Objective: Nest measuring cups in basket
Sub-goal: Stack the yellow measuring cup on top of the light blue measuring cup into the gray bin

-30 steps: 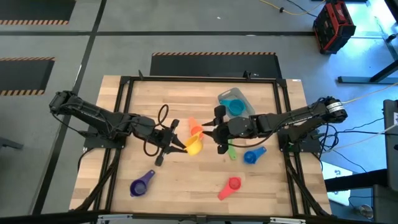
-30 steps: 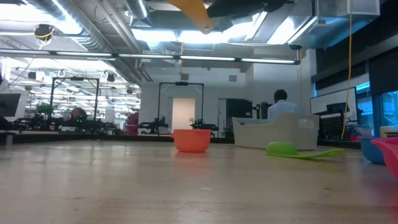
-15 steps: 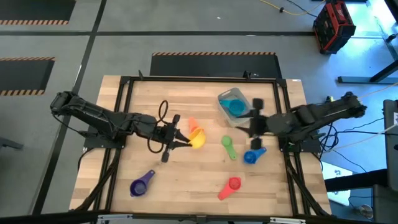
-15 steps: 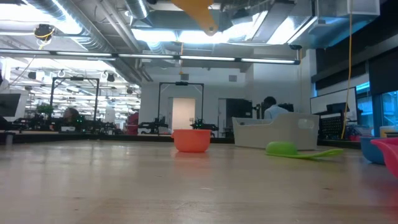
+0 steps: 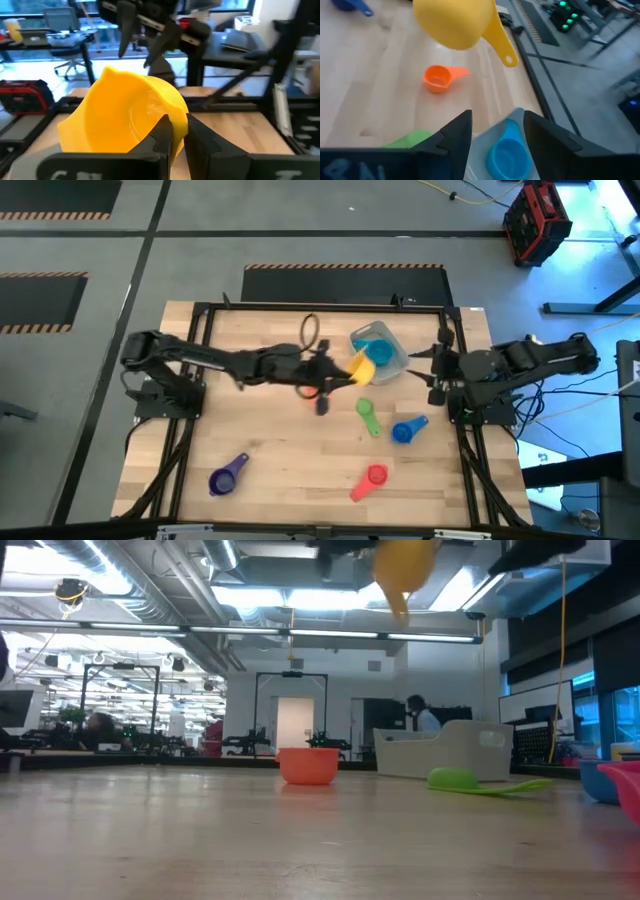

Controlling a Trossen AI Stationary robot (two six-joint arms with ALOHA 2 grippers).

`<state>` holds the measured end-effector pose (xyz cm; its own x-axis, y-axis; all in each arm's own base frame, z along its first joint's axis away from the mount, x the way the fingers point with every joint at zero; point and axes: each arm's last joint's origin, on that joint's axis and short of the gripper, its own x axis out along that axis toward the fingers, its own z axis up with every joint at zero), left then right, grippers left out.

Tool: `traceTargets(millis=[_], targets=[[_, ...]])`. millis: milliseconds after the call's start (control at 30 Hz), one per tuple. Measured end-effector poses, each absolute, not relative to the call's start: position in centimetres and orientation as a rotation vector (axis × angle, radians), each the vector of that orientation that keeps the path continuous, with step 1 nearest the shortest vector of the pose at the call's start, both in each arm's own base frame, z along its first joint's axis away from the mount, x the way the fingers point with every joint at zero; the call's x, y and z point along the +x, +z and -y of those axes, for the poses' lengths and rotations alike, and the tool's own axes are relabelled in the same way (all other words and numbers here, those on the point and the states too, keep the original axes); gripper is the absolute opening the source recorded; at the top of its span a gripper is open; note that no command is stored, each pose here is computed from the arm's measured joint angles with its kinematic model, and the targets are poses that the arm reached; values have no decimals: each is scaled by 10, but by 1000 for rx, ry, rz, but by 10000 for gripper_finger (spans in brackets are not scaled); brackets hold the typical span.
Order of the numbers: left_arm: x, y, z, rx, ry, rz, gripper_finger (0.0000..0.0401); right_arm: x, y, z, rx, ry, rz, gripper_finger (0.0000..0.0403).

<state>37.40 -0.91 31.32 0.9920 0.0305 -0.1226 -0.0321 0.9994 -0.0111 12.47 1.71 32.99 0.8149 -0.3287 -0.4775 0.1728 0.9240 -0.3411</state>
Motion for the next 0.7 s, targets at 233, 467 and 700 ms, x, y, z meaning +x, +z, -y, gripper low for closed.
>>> traceTargets(millis=[233, 467, 700], targets=[[430, 318, -16, -97, 130, -170, 25, 109, 326, -3, -248, -359, -519, 184], [478, 310, -41, -168, 235, -243, 25, 103, 329, 2, -225, -405, -494, 184], [509, 282, -63, -213, 396, -361, 25, 102, 329, 5, -219, -423, -494, 184]])
